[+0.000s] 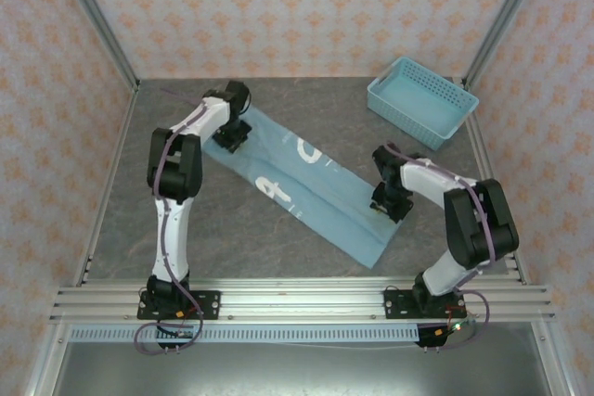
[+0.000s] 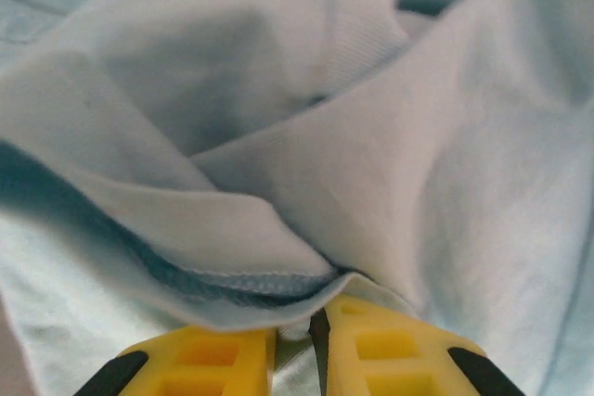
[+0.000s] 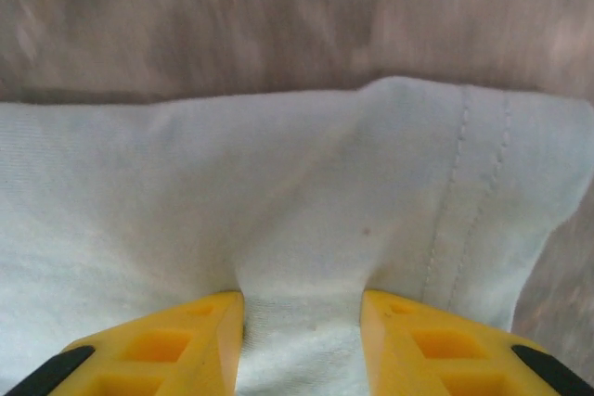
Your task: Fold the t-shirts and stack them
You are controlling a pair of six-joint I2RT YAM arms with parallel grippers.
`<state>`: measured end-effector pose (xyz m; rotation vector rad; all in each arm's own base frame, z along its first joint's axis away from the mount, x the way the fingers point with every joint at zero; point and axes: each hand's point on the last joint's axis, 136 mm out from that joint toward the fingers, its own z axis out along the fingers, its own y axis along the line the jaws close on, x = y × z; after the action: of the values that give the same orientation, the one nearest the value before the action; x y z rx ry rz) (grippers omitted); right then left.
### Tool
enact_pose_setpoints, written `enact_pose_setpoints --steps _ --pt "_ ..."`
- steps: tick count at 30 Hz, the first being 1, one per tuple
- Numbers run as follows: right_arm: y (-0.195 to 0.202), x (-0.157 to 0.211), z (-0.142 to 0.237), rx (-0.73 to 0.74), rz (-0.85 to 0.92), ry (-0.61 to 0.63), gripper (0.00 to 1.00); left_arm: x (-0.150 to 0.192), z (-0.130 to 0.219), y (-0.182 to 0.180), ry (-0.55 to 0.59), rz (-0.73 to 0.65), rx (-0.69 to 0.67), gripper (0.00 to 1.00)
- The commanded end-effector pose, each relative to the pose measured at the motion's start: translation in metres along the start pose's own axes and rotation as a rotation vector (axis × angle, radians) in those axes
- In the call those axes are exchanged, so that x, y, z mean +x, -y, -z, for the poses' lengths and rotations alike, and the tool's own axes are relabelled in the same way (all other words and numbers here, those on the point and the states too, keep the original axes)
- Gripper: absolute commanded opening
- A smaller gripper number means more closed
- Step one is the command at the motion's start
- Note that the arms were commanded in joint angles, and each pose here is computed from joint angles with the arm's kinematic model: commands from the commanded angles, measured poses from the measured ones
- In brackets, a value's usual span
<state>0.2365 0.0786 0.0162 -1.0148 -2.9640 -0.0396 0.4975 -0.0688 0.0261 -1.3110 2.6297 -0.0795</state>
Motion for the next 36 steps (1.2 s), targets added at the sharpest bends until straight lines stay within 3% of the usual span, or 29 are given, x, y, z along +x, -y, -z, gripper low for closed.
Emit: enact_pose_setpoints --steps 1,7,12,15,20,23,27,30,33,36 --pt "0.004 0.042 -0.010 -0.010 -0.154 -0.097 0.39 0.009 -0.028 0.056 -0.039 -0.068 0.105 0.21" --pt "-0.019 0.087 -0.024 -0.059 -0.227 -0.155 0.40 0.024 -0.047 0.158 -0.070 -0.074 0.390 0.24" --pt "-0.049 0.108 -0.029 -0.081 -0.234 -0.198 0.40 0.026 -0.039 0.213 -0.031 -0.034 0.610 0.32" --pt "-0.063 0.110 -0.019 -0.095 -0.237 -0.180 0.41 0.011 -0.005 0.225 0.043 -0.051 0.661 0.41" --pt "-0.081 0.103 0.011 -0.172 -0.233 -0.175 0.51 -0.014 0.086 0.233 0.176 -0.107 0.738 0.61" --pt "-0.082 0.091 0.038 -0.198 -0.202 -0.141 0.55 -0.015 0.138 0.215 0.216 -0.162 0.700 0.63" --pt "-0.066 0.059 0.075 -0.232 -0.148 -0.036 0.57 0.018 0.154 0.164 0.117 -0.253 0.550 0.62" --pt "-0.049 0.036 0.094 -0.272 -0.069 0.049 0.57 0.074 0.152 0.112 -0.026 -0.355 0.462 0.60" --pt "-0.041 0.027 0.099 -0.323 0.044 0.056 0.57 0.143 0.138 0.047 -0.234 -0.458 0.396 0.53" --pt "-0.024 0.031 0.094 -0.276 0.177 0.044 0.56 0.213 0.135 -0.023 -0.403 -0.585 0.341 0.51"
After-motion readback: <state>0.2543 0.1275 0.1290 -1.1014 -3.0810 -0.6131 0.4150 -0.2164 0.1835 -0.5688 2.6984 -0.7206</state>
